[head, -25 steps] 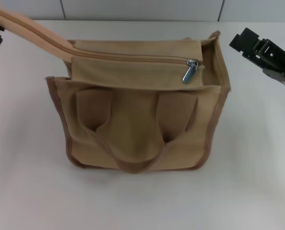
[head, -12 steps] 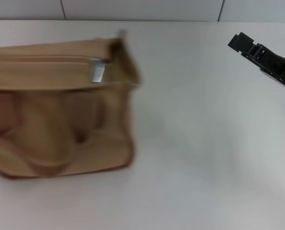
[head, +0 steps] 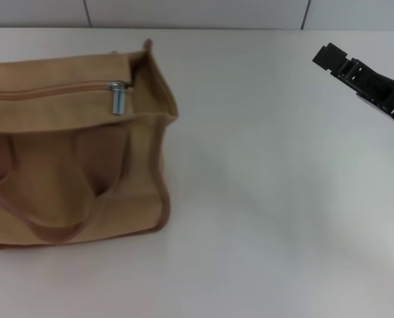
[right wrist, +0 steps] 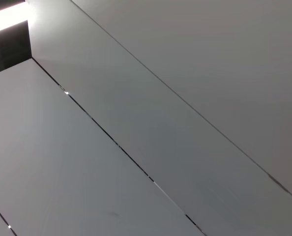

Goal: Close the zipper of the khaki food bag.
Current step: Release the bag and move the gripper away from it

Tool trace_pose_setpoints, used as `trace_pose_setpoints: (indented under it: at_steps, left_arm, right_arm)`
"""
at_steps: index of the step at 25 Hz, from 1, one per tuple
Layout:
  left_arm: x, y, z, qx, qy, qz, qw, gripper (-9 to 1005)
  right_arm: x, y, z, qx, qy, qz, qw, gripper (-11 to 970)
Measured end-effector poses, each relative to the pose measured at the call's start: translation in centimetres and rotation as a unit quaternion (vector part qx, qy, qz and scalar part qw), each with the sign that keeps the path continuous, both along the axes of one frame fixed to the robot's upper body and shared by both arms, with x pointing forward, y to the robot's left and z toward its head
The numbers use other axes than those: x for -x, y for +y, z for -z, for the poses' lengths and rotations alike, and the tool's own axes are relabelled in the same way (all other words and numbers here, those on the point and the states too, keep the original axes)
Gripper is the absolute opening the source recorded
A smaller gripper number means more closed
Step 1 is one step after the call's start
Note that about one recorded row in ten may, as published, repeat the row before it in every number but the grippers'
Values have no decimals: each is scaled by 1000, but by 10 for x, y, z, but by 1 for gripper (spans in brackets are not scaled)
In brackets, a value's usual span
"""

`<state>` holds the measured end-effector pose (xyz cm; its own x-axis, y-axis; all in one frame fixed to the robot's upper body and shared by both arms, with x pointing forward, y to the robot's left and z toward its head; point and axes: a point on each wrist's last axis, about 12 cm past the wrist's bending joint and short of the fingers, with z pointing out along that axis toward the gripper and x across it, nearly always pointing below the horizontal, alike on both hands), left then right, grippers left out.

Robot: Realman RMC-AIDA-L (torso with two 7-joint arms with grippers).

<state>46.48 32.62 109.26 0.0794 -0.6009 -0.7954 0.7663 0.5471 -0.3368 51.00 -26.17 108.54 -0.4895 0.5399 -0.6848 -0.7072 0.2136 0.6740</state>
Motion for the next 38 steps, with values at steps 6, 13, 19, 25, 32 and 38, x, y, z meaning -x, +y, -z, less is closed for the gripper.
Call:
trace_pose_setpoints:
  at_steps: [6, 13, 19, 25, 32, 38]
  left_arm:
    - [-21, -37, -8, -22, -9, 109, 994, 772]
    - [-41, -75, -22, -43, -22, 221, 974, 772]
    - [-44, -74, -25, -45, -28, 224, 973, 772]
    - [-38, -59, -21, -49, -23, 190, 980, 772]
    - [-33, -49, -18, -52, -20, 167, 984, 772]
    - [-32, -50, -17, -53, -17, 166, 985, 772]
  right_arm:
    - [1, 1, 2, -3, 5, 0, 1000, 817]
    - [2, -1, 3, -1, 2, 5, 1000, 817]
    - [0, -2, 6, 10, 7, 20, 1000, 817]
    - [-9, -4, 14, 34, 40, 50, 997, 817]
    - [-29, 20, 12, 46, 80, 10, 996, 817]
    - [-37, 41, 16, 86, 108, -43, 990, 818]
